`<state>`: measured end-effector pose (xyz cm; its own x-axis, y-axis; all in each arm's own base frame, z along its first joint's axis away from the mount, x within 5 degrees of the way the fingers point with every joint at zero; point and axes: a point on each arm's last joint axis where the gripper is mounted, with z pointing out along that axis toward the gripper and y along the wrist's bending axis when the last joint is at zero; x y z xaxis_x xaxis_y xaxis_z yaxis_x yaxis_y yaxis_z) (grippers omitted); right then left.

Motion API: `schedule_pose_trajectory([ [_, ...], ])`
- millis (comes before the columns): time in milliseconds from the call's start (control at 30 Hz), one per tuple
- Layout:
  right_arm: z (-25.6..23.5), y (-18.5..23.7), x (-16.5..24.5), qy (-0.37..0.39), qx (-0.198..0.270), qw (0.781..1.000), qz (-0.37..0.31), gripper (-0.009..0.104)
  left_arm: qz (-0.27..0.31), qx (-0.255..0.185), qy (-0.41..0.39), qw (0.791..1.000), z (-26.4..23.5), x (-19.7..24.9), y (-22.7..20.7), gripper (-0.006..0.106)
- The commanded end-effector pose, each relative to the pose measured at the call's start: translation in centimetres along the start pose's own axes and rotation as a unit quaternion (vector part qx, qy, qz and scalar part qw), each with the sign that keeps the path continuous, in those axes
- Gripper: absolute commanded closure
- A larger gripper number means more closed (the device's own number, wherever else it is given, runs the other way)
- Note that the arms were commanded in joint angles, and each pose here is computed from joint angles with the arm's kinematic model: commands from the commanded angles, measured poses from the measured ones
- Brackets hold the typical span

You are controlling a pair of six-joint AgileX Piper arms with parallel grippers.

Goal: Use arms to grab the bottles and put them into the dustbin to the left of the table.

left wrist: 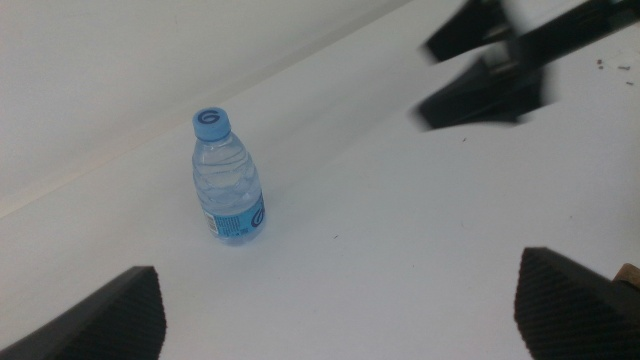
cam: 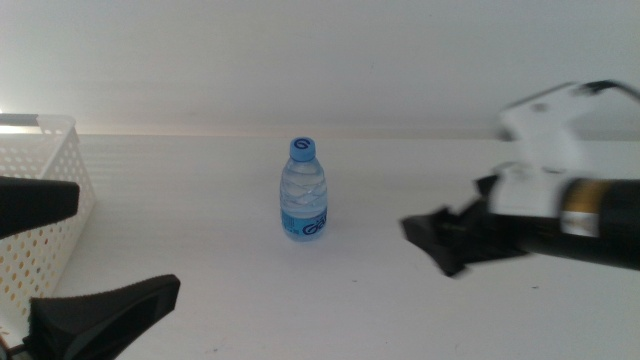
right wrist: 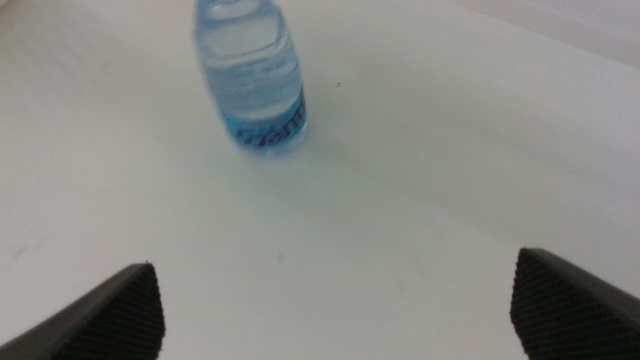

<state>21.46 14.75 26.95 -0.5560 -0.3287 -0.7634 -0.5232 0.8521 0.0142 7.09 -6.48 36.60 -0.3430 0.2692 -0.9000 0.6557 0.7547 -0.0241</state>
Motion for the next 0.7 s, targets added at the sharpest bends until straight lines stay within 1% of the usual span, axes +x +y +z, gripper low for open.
schedule_pose_trajectory([
  [0, -4.1, 0.0, 0.7, 0.009, -0.008, 1.000, -0.015, 0.002, 0.000, 0.006, -0.008, 1.000, 0.0, 0.0, -0.1, 0.007],
  [67, -7.0, 0.0, 1.5, -0.009, -0.022, 1.000, -0.007, 0.003, 0.000, 0.006, -0.008, 1.000, 0.0, 0.0, -0.1, 0.007],
  [167, -11.0, 0.0, 3.7, -0.062, -0.037, 0.997, -0.011, 0.003, 0.000, 0.006, -0.008, 1.000, 0.0, 0.0, -0.1, 0.007],
  [300, -15.4, -0.4, 8.3, -0.131, -0.041, 0.990, -0.037, 0.003, 0.000, 0.006, -0.008, 1.000, 0.0, 0.0, -0.1, 0.007],
  [400, -17.3, -0.4, 11.0, -0.174, -0.052, 0.983, -0.036, 0.003, 0.000, 0.006, -0.008, 1.000, 0.0, 0.0, -0.1, 0.007],
  [467, -18.3, -0.5, 12.0, -0.201, -0.054, 0.978, -0.035, 0.003, 0.000, 0.006, -0.008, 1.000, 0.0, 0.0, -0.1, 0.007],
  [567, -19.3, -0.8, 13.2, -0.211, -0.042, 0.976, -0.046, 0.003, 0.000, 0.006, -0.008, 1.000, 0.0, 0.0, -0.1, 0.007],
  [667, -19.6, -0.8, 13.5, -0.215, -0.040, 0.975, -0.048, 0.003, 0.000, 0.006, -0.008, 1.000, 0.0, 0.0, -0.1, 0.007],
])
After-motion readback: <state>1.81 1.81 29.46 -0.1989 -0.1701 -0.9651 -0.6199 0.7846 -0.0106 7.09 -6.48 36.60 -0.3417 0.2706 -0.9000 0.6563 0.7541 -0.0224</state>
